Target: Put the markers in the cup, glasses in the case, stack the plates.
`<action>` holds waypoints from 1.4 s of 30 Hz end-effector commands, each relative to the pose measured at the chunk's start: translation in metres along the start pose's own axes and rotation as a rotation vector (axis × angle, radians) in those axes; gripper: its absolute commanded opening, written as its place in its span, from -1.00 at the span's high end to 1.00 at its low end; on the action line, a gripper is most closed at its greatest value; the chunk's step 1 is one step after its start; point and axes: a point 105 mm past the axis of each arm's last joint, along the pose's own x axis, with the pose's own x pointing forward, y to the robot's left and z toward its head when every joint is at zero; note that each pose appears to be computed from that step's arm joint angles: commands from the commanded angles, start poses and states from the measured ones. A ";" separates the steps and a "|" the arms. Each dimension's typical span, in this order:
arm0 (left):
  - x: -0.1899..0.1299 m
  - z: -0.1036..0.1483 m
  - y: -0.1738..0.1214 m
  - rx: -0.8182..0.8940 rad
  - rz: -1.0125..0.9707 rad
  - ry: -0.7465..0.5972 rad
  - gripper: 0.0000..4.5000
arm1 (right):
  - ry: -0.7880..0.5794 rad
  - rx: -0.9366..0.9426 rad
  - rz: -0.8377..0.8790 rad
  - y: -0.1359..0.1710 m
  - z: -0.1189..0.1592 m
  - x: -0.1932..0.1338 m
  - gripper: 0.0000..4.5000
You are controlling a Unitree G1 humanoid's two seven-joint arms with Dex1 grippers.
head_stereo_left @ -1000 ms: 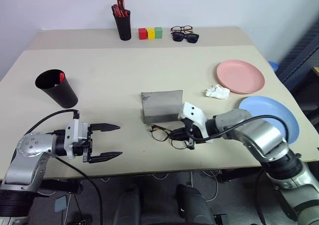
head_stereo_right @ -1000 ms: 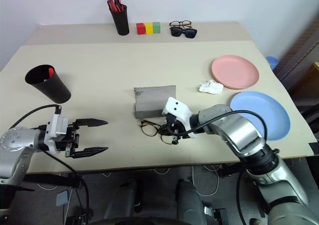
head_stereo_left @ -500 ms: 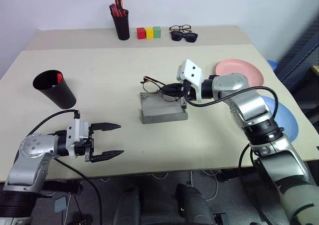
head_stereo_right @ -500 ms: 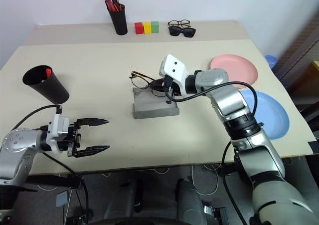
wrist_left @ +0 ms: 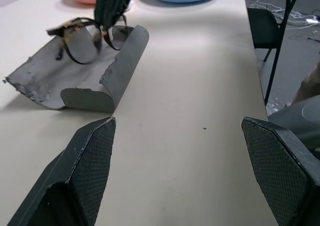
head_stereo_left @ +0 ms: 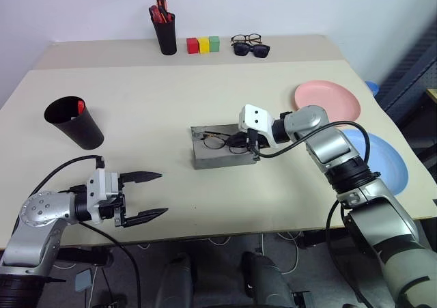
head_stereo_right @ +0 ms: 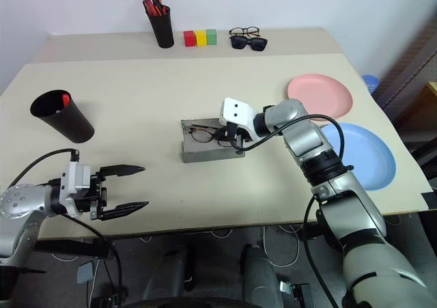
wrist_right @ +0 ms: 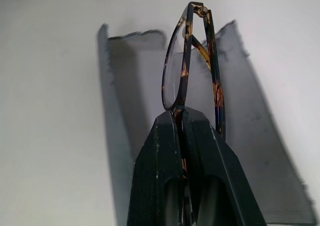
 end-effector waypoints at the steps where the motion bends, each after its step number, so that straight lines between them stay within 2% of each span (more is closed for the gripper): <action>1: 0.000 0.011 0.003 0.055 0.008 -0.013 -0.83 | -0.016 -0.047 0.024 0.000 0.019 -0.006 0.99; 2: 0.000 0.013 0.004 0.055 0.010 -0.016 -0.83 | -0.015 -0.037 0.038 0.003 0.018 -0.006 0.99; 3: 0.001 0.014 0.005 0.055 0.011 -0.018 -0.83 | -0.015 -0.029 0.050 0.005 0.018 -0.005 0.69; 4: 0.001 0.014 0.005 0.056 0.012 -0.018 -0.83 | -0.013 -0.022 0.058 0.007 0.018 -0.005 0.54; 8: 0.001 0.013 0.010 0.059 0.030 -0.009 -0.83 | -0.011 -0.009 0.057 0.011 0.016 -0.006 -0.36; 10: 0.001 0.013 0.018 0.061 0.065 -0.006 -0.83 | -0.032 -0.028 0.000 0.005 0.019 -0.008 -0.83; 11: 0.002 0.013 0.025 0.068 0.105 -0.004 -0.83 | -0.058 -0.035 -0.059 -0.002 0.023 -0.012 -0.99; 14: 0.009 0.016 0.059 0.130 0.264 0.014 -0.83 | -0.174 -0.025 -0.199 -0.012 0.041 -0.036 -0.99; 17: 0.021 0.021 0.094 0.140 0.382 0.019 -0.83 | -0.237 -0.021 -0.303 -0.001 0.046 -0.065 -0.99; 18: 0.027 0.021 0.106 0.127 0.405 0.030 -0.64 | -0.258 -0.027 -0.337 0.006 0.044 -0.074 -1.00; 20: 0.044 0.019 0.133 0.101 0.473 0.055 -0.45 | -0.289 -0.039 -0.461 0.017 0.037 -0.093 -1.00; 21: 0.051 0.019 0.142 0.092 0.489 0.066 -0.23 | -0.284 -0.033 -0.506 0.022 0.032 -0.100 -1.00; 24: 0.088 0.014 0.175 0.051 0.569 0.135 0.45 | -0.186 0.069 -0.549 0.061 -0.006 -0.114 -1.00; 26: 0.105 0.017 0.186 0.034 0.583 0.149 0.90 | -0.151 0.128 -0.557 0.081 -0.019 -0.119 -1.00; 27: 0.110 0.018 0.189 0.032 0.585 0.153 0.95 | -0.138 0.140 -0.561 0.086 -0.023 -0.120 -1.00; 31: 0.140 0.022 0.195 0.047 0.536 0.213 0.95 | -0.076 0.227 -0.561 0.116 -0.044 -0.128 -1.00; 34: 0.165 0.020 0.183 0.089 0.406 0.278 0.95 | -0.058 0.261 -0.594 0.124 -0.053 -0.134 -1.00; 37: 0.175 0.013 0.172 0.126 0.309 0.343 0.95 | -0.052 0.264 -0.610 0.126 -0.056 -0.134 -1.00; 42: 0.184 0.006 0.138 -0.017 0.025 0.331 0.95 | -0.064 0.266 -0.635 0.126 -0.058 -0.131 -1.00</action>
